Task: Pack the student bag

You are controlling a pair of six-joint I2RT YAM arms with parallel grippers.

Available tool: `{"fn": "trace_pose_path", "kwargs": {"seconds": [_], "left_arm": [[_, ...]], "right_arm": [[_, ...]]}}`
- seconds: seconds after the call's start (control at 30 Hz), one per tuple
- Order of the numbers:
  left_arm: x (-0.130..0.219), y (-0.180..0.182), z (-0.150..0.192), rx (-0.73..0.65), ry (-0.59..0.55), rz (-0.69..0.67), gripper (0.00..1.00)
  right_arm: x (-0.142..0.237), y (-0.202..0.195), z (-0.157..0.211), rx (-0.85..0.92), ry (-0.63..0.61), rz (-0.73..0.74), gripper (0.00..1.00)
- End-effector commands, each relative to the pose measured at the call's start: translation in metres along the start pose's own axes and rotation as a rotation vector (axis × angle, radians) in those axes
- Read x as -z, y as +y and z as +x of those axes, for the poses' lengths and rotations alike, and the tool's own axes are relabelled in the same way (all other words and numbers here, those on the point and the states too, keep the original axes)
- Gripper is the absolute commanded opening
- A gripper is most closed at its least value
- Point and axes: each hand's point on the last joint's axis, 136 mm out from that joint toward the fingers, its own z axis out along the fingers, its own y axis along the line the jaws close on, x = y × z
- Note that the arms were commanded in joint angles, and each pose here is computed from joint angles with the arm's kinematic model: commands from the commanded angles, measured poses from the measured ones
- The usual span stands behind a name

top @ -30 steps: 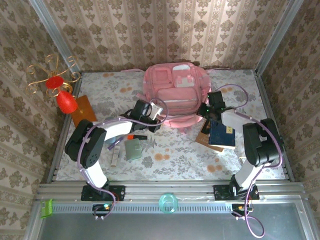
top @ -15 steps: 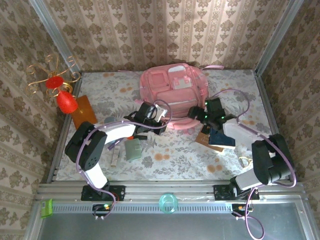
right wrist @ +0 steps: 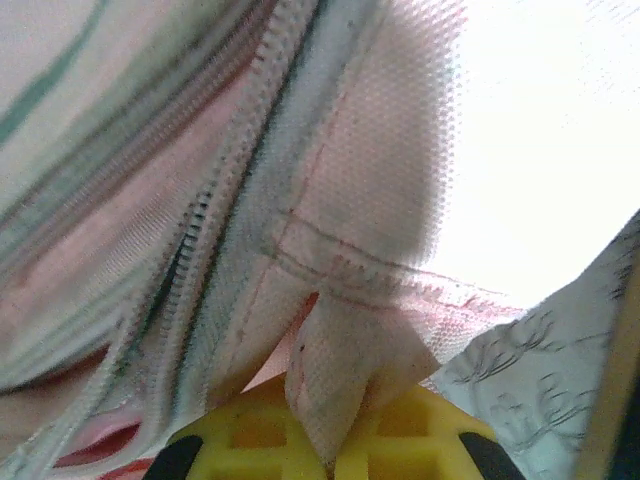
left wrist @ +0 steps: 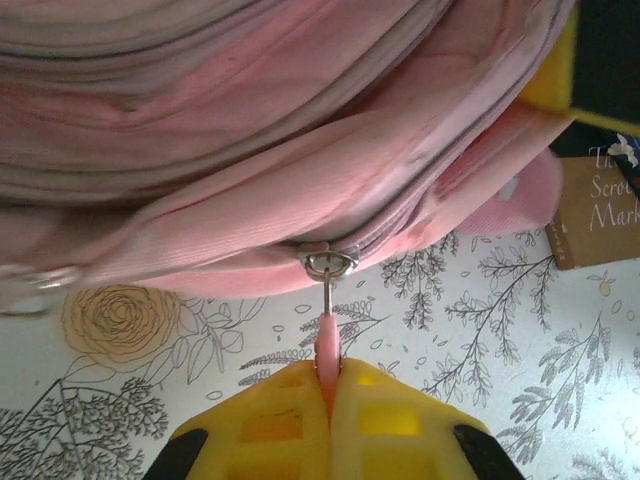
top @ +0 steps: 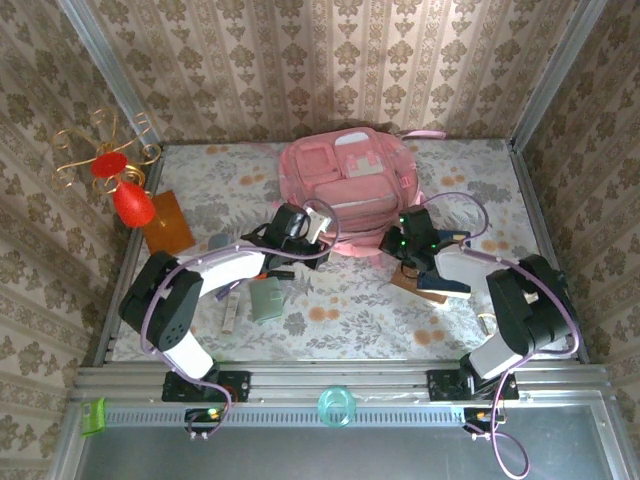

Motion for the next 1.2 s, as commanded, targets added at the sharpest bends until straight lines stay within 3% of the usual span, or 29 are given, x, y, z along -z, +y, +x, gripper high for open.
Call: {"fn": "trace_pose_path", "kwargs": {"seconds": [0.0,0.13,0.27,0.47,0.5,0.6,0.73,0.97,1.17], "left_arm": [[0.010,0.032,0.013,-0.010,0.031,-0.117,0.00],[0.011,0.055,0.020,-0.005,0.060,-0.182,0.00],[0.010,0.077,0.023,-0.004,0.080,-0.244,0.00],[0.004,0.076,0.015,-0.003,0.059,-0.227,0.00],[0.004,0.072,0.012,0.000,0.050,-0.210,0.00],[0.003,0.050,-0.001,0.000,0.008,-0.124,0.00],[0.003,0.021,-0.011,-0.013,-0.016,-0.050,0.00],[0.003,0.004,-0.016,-0.028,-0.024,-0.022,0.00],[0.005,-0.001,-0.013,-0.043,-0.021,-0.018,0.00]], "right_arm": [[0.021,-0.028,-0.039,0.026,-0.134,0.096,0.00],[0.031,-0.041,-0.061,0.038,-0.158,0.112,0.00],[0.027,-0.038,-0.076,0.074,-0.102,0.094,0.00],[0.022,-0.031,-0.081,0.106,-0.050,0.064,0.01],[0.022,-0.031,-0.080,0.107,-0.042,0.065,0.06],[0.024,-0.033,-0.072,0.104,-0.017,0.063,0.34],[0.035,-0.026,-0.055,0.063,0.000,0.013,0.62],[0.032,0.012,-0.013,0.006,0.032,-0.093,0.76],[0.009,0.025,-0.012,-0.038,0.021,-0.096,0.73]]}}
